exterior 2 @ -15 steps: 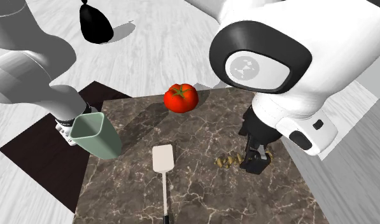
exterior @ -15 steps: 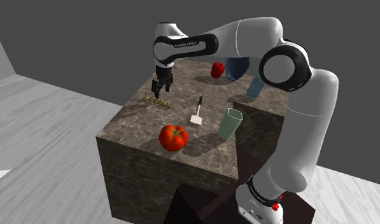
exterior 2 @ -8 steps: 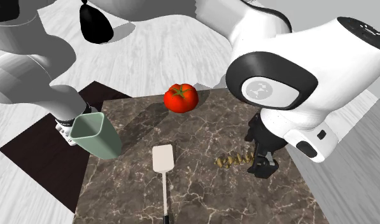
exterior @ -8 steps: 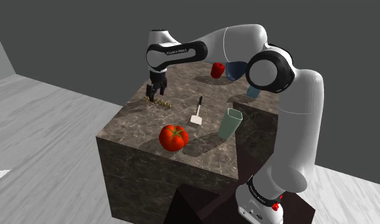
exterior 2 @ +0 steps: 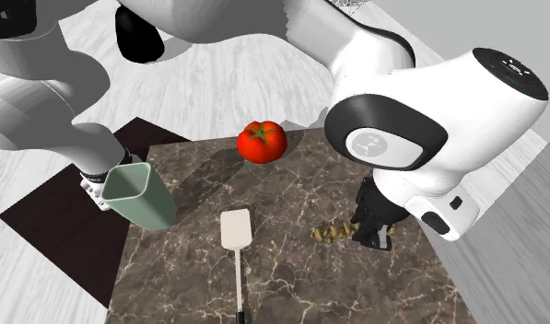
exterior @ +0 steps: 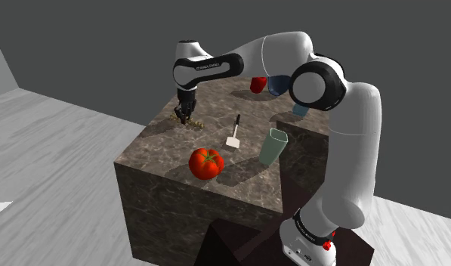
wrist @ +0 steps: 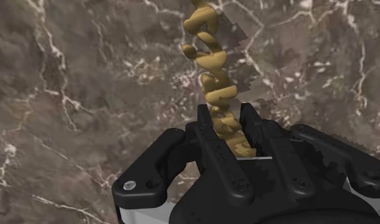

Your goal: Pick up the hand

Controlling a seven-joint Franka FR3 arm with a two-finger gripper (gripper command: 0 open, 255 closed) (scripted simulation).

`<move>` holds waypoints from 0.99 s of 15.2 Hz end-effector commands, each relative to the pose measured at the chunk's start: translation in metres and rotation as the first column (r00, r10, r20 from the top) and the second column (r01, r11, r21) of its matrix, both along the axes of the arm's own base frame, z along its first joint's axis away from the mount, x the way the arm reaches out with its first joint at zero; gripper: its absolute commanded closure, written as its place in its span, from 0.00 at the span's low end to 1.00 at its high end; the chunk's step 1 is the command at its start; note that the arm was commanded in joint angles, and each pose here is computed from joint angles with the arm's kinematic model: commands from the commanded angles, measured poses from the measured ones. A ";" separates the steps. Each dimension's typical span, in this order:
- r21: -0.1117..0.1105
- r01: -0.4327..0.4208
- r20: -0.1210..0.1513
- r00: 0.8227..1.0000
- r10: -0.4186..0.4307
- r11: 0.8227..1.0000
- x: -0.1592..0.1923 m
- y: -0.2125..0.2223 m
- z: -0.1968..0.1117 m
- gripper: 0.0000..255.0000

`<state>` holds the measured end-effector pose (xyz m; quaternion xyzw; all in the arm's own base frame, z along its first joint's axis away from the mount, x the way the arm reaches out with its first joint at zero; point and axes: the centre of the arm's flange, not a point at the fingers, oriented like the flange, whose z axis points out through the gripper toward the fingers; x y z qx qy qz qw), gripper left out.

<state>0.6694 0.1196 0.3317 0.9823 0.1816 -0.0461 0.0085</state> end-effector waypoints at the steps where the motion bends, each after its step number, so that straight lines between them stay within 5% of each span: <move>1: 0.000 0.000 0.000 1.000 0.000 1.000 0.000 0.000 0.000 1.00; 6: 0.000 0.000 0.000 1.000 0.000 1.000 -0.001 -0.001 0.000 1.00; 15: 0.000 0.000 0.000 1.000 0.000 1.000 -0.001 -0.001 0.047 1.00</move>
